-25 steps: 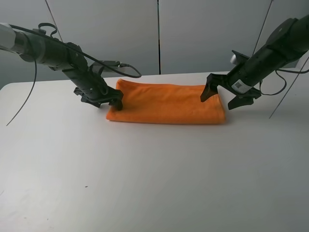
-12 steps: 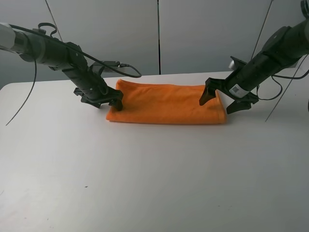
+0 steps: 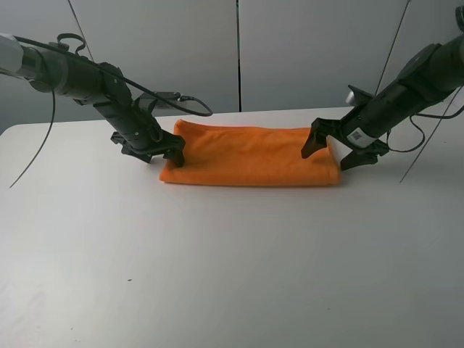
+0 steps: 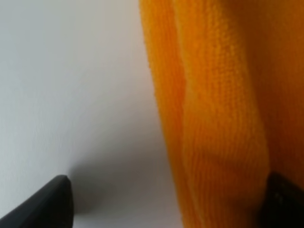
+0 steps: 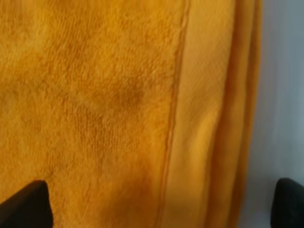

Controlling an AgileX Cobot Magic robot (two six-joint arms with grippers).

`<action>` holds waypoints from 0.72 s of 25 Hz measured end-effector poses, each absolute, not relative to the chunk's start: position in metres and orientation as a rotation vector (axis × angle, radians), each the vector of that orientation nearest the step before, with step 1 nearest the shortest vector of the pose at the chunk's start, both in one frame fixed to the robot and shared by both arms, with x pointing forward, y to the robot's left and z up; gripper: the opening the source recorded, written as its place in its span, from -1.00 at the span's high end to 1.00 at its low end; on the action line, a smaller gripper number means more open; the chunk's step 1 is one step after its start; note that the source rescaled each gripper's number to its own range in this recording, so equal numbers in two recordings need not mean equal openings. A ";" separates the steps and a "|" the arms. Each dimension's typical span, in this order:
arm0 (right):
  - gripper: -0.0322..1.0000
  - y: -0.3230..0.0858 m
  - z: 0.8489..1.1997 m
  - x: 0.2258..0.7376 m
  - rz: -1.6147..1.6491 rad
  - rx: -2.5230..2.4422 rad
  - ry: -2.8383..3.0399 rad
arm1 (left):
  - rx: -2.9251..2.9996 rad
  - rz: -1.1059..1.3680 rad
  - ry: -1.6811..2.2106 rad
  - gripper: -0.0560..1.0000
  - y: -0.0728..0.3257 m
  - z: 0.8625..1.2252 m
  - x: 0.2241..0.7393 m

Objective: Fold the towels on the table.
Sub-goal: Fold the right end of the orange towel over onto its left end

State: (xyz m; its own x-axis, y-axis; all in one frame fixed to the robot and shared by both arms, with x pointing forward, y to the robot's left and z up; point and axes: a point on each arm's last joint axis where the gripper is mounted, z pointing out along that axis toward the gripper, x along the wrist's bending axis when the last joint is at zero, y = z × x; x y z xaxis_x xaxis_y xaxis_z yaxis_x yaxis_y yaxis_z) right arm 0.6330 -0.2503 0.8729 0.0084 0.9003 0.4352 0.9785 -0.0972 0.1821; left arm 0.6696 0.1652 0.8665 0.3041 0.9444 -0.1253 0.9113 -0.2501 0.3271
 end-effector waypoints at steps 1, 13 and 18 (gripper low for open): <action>-1.00 -0.254 0.873 0.634 -0.695 -2.114 -1.963 | 2.241 0.136 1.669 -1.00 0.165 0.867 0.670; -1.00 -0.262 0.866 0.641 -0.812 -2.121 -1.781 | 2.246 0.125 1.671 -1.00 0.165 0.866 0.669; -1.00 -0.248 0.866 0.640 -0.817 -2.090 -1.811 | 2.248 0.123 1.671 -1.00 0.165 0.866 0.669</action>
